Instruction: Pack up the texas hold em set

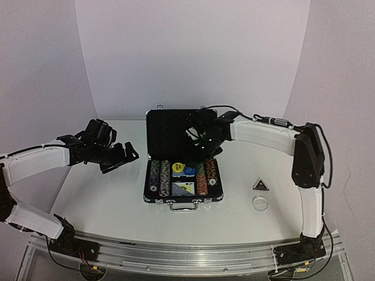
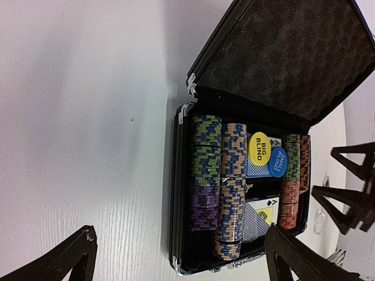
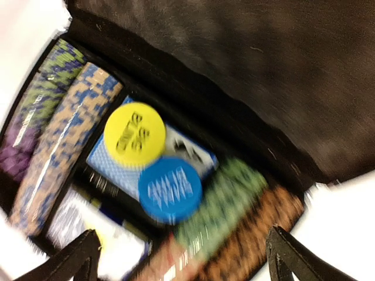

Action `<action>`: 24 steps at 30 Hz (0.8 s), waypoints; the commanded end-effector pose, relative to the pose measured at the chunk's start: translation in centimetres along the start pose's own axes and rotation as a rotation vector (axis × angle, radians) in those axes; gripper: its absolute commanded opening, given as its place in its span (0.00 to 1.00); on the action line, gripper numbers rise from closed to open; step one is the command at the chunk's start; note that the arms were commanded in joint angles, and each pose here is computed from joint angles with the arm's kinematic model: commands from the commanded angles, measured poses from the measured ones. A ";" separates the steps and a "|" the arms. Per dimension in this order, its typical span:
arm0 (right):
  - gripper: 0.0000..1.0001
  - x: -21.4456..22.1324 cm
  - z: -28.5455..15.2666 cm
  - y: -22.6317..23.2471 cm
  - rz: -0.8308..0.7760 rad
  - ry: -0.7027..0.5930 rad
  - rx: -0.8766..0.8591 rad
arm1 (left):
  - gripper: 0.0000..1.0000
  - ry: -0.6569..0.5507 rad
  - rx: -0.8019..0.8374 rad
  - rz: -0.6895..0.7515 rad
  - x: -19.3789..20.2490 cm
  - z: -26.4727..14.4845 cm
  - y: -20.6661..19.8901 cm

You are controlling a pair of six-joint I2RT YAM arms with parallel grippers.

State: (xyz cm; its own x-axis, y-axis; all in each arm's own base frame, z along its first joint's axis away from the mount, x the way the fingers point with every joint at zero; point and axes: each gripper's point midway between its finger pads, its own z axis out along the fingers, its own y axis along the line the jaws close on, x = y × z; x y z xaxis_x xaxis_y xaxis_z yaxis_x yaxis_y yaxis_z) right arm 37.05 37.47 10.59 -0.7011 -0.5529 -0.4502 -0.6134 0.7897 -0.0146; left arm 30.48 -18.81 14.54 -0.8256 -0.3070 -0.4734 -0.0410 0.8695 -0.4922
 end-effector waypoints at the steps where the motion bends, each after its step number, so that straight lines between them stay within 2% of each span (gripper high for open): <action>1: 0.97 1.8 -6.6 -3.9 0.181 -0.058 0.070 | 1.00 -0.047 0.023 0.007 -1.1 -0.9 -0.6; 6: 0.98 10.3 -7.6 -10.8 0.465 0.050 0.129 | 1.00 -0.044 0.035 0.009 -1.1 -0.6 -0.8; 12: 0.98 18.4 -7.1 -16.0 0.645 0.175 0.202 | 1.00 -0.030 0.038 0.010 -0.9 0.1 -0.9; 15: 0.98 20.2 -6.3 -17.1 0.811 0.212 0.207 | 1.00 -0.021 0.043 0.014 -1.0 0.5 -1.2; 24: 0.98 21.5 -3.4 -17.5 1.171 0.261 0.281 | 1.00 0.007 0.069 0.027 -0.9 1.8 -1.8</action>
State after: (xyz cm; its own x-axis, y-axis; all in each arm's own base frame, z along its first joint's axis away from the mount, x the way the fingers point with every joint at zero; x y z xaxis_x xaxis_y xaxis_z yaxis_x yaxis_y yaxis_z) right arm 31.22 10.41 5.31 -0.9314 0.3211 -0.1712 0.3181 0.9470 0.0455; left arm 31.00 -19.80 13.14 -0.8459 -0.2897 -0.4477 -0.0315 0.8652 -0.5004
